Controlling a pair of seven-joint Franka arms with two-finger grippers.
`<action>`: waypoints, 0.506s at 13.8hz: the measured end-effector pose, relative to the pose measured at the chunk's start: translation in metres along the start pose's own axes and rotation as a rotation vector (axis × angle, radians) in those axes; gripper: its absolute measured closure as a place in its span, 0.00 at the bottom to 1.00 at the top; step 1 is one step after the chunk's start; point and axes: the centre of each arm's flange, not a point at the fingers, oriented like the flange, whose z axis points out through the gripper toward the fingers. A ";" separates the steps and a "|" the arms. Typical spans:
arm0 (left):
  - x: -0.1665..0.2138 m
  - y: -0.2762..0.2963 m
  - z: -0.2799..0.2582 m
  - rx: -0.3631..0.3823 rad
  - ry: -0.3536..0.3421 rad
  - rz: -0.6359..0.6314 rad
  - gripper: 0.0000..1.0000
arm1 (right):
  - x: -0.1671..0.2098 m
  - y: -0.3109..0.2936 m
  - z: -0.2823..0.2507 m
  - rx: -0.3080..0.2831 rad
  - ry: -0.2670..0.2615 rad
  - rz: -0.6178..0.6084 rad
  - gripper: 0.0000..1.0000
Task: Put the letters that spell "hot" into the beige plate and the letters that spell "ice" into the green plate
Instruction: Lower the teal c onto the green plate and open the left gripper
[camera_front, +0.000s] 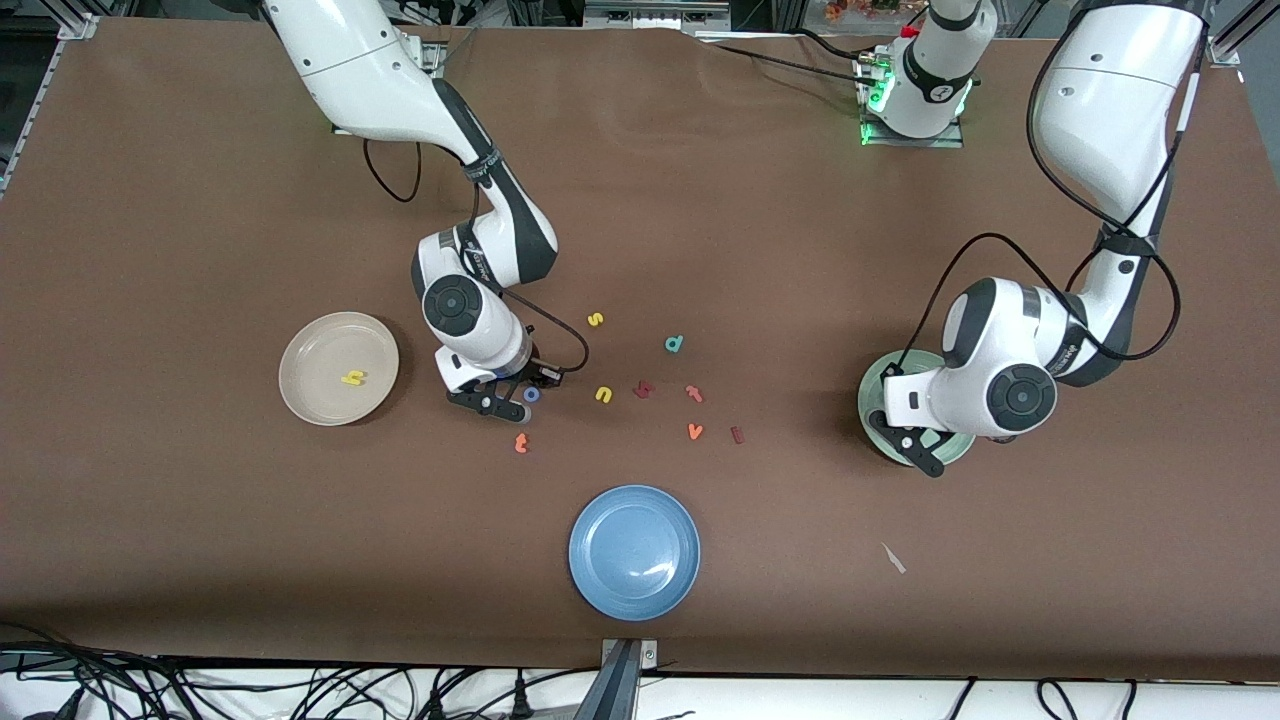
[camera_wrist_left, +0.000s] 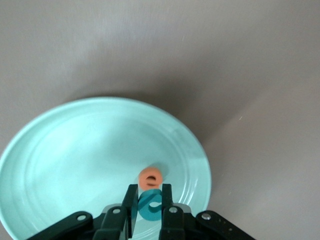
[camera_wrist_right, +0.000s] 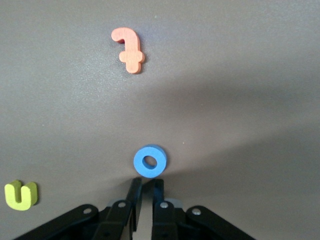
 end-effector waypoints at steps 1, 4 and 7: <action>-0.004 -0.003 0.010 0.015 -0.031 0.012 0.80 | 0.000 0.000 0.000 0.000 0.000 0.001 0.90; -0.019 -0.017 0.034 0.028 -0.089 0.027 0.80 | 0.000 0.000 0.000 0.000 0.000 0.004 0.90; -0.027 -0.027 0.031 0.024 -0.083 0.030 0.56 | 0.001 -0.002 -0.002 0.004 0.004 0.006 0.82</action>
